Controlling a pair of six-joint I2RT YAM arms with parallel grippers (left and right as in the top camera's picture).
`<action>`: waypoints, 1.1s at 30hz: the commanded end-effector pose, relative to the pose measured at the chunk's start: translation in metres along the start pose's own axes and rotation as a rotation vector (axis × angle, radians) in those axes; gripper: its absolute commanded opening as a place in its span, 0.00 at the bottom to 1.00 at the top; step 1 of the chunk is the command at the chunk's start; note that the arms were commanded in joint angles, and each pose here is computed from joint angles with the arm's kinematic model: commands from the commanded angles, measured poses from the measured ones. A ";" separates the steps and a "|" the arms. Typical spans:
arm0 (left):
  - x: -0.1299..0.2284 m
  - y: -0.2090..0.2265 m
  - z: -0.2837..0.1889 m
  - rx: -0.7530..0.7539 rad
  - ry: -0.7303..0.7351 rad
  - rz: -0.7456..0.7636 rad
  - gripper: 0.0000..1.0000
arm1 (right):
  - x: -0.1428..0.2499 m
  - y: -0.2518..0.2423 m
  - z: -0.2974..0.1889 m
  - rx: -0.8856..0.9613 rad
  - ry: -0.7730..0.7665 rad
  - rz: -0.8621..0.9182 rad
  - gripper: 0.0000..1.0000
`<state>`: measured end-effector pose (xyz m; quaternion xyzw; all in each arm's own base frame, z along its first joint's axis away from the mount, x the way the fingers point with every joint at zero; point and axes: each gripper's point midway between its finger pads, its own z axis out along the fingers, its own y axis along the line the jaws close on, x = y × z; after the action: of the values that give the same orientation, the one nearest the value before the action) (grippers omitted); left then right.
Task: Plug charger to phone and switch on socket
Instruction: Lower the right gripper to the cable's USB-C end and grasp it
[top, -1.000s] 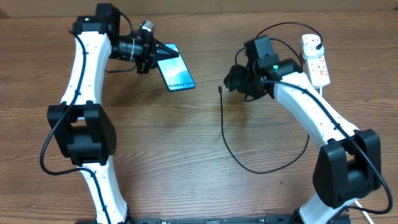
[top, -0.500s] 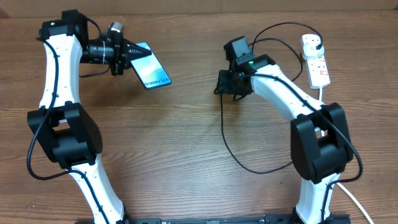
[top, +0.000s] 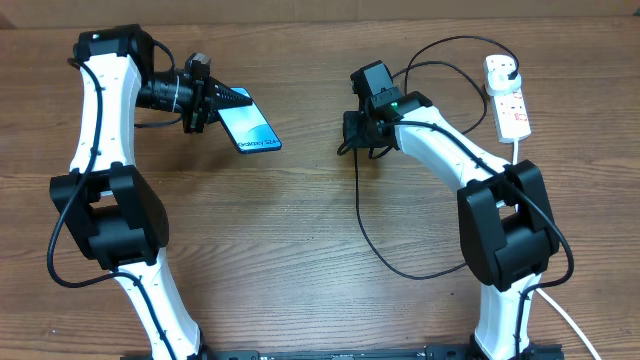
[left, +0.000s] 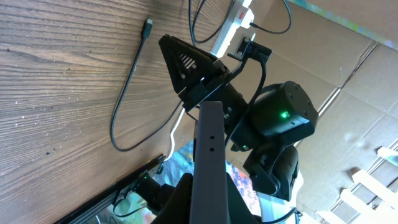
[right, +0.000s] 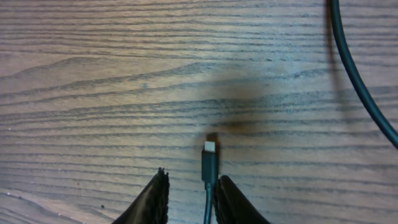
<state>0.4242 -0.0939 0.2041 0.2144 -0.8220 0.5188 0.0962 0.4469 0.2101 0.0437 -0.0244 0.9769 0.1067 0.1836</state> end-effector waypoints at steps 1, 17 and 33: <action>0.004 -0.012 -0.002 0.043 0.008 0.029 0.04 | 0.002 -0.002 0.011 0.021 0.007 -0.015 0.22; 0.004 -0.011 -0.002 0.035 0.005 0.030 0.04 | 0.019 -0.011 0.043 0.044 0.066 -0.031 0.22; 0.003 -0.011 -0.002 0.035 0.004 0.033 0.04 | 0.040 -0.022 0.049 0.089 0.147 0.012 0.04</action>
<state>0.4242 -0.0939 0.2040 0.2141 -0.8222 0.5185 0.0959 0.4384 0.2019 0.0023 -0.0302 0.9869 0.0744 0.1399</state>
